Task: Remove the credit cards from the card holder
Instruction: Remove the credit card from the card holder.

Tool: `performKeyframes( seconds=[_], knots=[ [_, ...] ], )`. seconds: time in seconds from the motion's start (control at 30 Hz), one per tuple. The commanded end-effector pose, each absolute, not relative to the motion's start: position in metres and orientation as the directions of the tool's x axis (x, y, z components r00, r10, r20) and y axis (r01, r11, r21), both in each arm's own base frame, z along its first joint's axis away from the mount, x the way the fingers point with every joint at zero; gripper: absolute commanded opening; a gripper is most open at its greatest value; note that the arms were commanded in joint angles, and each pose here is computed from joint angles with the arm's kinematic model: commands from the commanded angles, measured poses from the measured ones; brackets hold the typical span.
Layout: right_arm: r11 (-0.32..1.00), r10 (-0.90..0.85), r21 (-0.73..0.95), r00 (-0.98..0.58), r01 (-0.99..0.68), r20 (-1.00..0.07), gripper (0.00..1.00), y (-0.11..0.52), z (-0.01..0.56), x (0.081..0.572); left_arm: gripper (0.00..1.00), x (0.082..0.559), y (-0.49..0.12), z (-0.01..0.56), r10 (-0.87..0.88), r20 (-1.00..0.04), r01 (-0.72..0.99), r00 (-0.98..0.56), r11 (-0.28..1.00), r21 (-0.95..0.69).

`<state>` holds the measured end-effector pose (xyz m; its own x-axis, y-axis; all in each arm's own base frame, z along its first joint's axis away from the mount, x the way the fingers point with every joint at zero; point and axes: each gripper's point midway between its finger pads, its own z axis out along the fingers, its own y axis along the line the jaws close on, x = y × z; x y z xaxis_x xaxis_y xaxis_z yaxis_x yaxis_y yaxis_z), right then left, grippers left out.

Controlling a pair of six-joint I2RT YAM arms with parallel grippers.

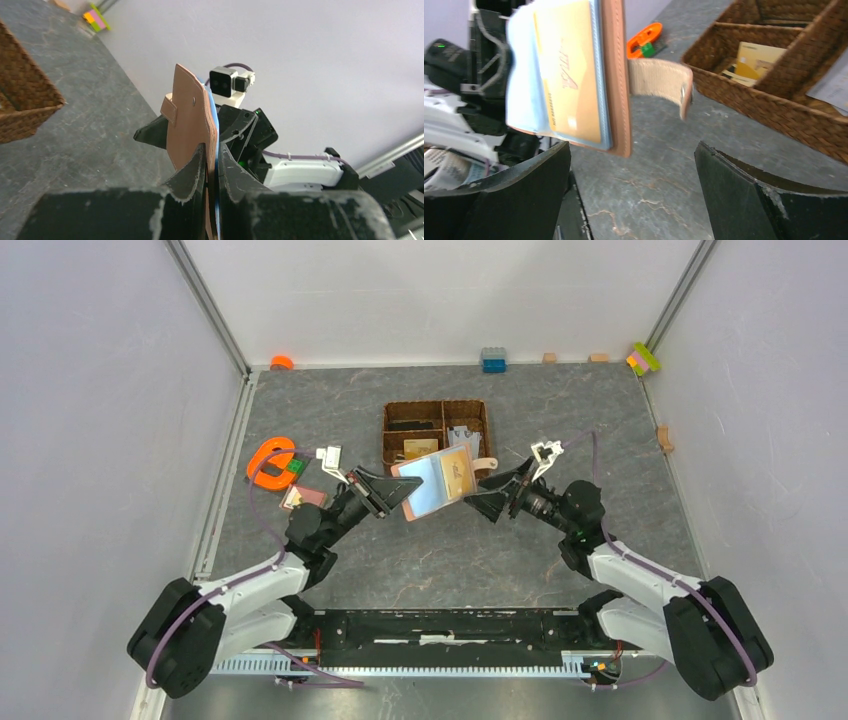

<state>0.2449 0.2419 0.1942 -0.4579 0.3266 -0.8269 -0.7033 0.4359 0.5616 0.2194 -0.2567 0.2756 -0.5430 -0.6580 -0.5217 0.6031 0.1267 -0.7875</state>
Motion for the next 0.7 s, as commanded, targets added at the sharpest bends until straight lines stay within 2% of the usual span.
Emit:
performKeyframes(
  seconds=[0.0, 0.17, 0.3, 0.43, 0.67],
  knots=[
    [0.254, 0.402, 0.510, -0.390, -0.822, -0.829, 0.98, 0.248, 0.241, 0.220, 0.02, 0.200, -0.263, 0.309, -0.639, -0.516, 0.679, -0.570, -0.013, -0.734],
    [0.216, 0.431, 0.475, -0.354, -0.853, -0.830, 0.97, 0.245, 0.255, 0.208, 0.02, 0.199, -0.266, 0.308, -0.634, -0.498, 0.674, -0.591, -0.050, -0.737],
    [0.170, 0.452, 0.446, -0.332, -0.879, -0.828, 0.86, 0.244, 0.266, 0.198, 0.02, 0.199, -0.266, 0.308, -0.636, -0.503, 0.679, -0.585, -0.045, -0.733],
    [0.155, 0.454, 0.450, -0.341, -0.880, -0.823, 0.63, 0.245, 0.266, 0.196, 0.02, 0.201, -0.265, 0.306, -0.640, -0.509, 0.676, -0.575, -0.022, -0.737],
    [0.128, 0.455, 0.452, -0.353, -0.883, -0.818, 0.37, 0.246, 0.267, 0.194, 0.02, 0.201, -0.265, 0.306, -0.637, -0.518, 0.679, -0.570, -0.010, -0.735]
  ],
)
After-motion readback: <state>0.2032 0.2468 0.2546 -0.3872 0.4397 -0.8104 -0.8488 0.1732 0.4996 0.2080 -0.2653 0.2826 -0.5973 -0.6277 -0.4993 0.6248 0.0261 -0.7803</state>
